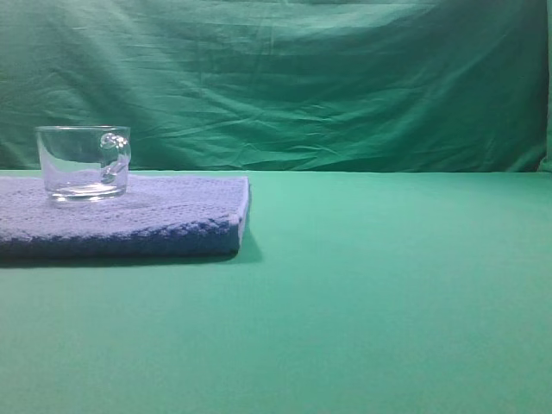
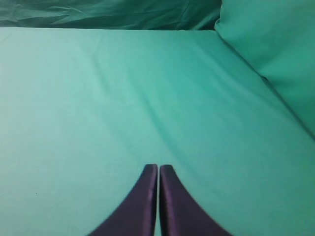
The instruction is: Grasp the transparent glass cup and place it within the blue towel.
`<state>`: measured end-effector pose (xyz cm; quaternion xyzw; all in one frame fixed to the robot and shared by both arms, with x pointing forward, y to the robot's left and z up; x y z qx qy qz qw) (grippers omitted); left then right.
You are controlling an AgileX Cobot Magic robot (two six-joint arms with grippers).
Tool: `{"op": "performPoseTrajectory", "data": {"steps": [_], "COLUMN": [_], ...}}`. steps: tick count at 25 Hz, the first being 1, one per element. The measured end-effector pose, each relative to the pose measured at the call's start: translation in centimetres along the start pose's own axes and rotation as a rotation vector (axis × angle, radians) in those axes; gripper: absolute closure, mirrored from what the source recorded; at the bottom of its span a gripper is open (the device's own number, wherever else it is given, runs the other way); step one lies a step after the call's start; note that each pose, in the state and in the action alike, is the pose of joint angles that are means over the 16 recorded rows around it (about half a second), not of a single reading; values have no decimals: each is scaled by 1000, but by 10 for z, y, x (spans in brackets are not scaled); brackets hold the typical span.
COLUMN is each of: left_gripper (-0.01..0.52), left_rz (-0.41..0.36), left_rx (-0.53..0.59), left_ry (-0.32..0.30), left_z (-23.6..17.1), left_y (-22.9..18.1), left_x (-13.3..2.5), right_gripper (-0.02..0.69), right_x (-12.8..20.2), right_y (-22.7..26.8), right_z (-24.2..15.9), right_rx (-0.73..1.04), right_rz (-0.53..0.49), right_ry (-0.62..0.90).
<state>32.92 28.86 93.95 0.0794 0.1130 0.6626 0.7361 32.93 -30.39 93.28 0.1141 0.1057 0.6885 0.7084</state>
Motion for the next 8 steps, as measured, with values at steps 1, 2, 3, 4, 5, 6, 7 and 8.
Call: {"op": "performPoseTrajectory", "data": {"steps": [1, 2, 3, 4, 5, 6, 7, 8], "left_gripper": [514, 514, 514, 514, 514, 514, 514, 514], "left_rz": [0, 0, 0, 0, 0, 0, 0, 0], "left_rx": [0, 0, 0, 0, 0, 0, 0, 0], "left_ry": [0, 0, 0, 0, 0, 0, 0, 0], "left_z": [0, 0, 0, 0, 0, 0, 0, 0], "left_y": [0, 0, 0, 0, 0, 0, 0, 0], "left_x": [0, 0, 0, 0, 0, 0, 0, 0], "right_gripper": [665, 665, 665, 665, 665, 665, 665, 665], "right_x": [0, 0, 0, 0, 0, 0, 0, 0], "right_y": [0, 0, 0, 0, 0, 0, 0, 0], "right_z": [0, 0, 0, 0, 0, 0, 0, 0], "right_rx": [0, 0, 0, 0, 0, 0, 0, 0], "right_rz": [0, 0, 0, 0, 0, 0, 0, 0], "right_ry": [0, 0, 0, 0, 0, 0, 0, 0]}}
Point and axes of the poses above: a point on each arm's last joint axis where the gripper is mounted, y pointing back along that axis away from the gripper, x along the wrist's bending axis when the last joint is at zero, z = x × y, the point moved 4 cm from there along -y, pointing out along that axis toward the gripper, and after that the axes turned 3 degrees about -y, right-handed, at the moved point
